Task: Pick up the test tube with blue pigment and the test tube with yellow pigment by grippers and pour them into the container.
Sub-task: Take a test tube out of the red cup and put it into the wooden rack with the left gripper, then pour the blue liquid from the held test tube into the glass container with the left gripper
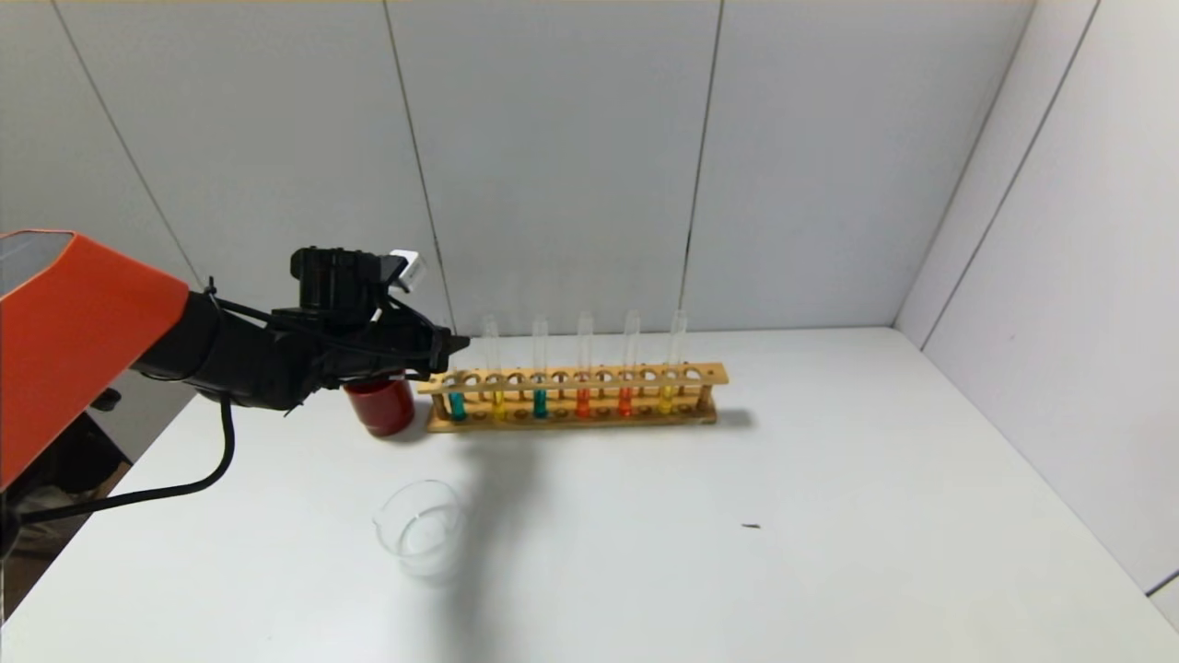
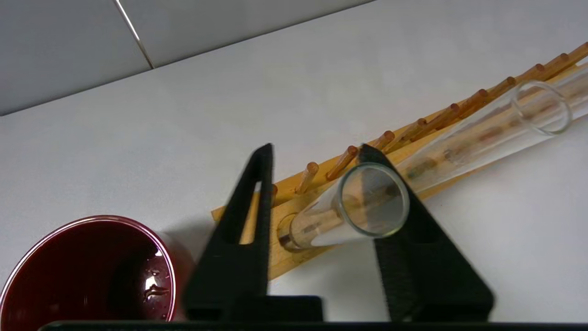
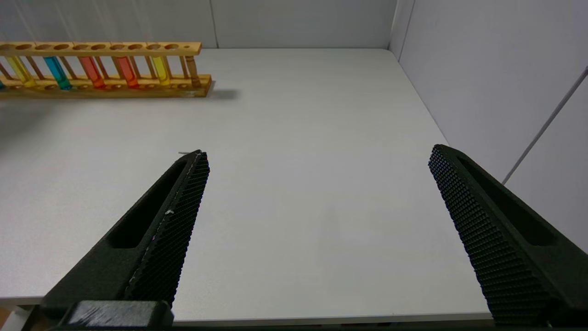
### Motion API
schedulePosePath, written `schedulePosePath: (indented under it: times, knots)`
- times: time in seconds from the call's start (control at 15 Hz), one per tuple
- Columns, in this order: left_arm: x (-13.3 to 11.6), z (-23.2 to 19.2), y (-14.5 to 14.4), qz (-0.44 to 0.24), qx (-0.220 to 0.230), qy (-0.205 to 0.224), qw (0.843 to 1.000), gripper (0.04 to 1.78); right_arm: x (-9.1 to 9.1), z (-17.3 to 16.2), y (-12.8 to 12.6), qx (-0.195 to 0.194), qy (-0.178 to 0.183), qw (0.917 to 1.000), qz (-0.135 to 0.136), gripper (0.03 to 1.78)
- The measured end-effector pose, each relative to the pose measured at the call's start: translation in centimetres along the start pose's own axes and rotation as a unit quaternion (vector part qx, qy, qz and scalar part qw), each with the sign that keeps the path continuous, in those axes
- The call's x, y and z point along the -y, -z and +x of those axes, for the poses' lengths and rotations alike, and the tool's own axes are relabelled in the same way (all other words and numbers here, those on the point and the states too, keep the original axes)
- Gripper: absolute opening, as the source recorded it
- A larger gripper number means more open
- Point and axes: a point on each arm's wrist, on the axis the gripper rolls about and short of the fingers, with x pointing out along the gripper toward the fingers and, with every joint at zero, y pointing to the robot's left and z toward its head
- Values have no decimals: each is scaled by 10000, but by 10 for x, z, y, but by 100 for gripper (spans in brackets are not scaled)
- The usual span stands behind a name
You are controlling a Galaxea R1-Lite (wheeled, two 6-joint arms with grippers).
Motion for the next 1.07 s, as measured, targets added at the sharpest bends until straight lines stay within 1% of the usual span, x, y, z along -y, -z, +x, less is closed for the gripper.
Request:
schedulePosePath:
  times: [0.07,0.13,0.2,0.4,0.53,0.8,1.07]
  knots:
    - [0,2,0,-5,1,9,10000,45,0,0,0,-2,0,10000,0,175]
    - [-1,4,0,7,11,4,10000,37,0,0,0,-2,2,10000,0,175]
    - [-1,5,0,14,24,8,10000,35,0,0,0,-2,0,10000,0,175]
    - [3,6,-3,43,62,22,10000,35,0,0,0,-2,0,10000,0,175]
    - [4,2,-11,72,162,-37,9998,35,0,0,0,-2,0,10000,0,175]
    - [10,-24,-46,249,696,-91,9972,35,0,0,0,-2,0,10000,0,175]
    - [20,-68,-84,514,1287,-165,9902,35,0,0,0,-2,0,10000,0,175]
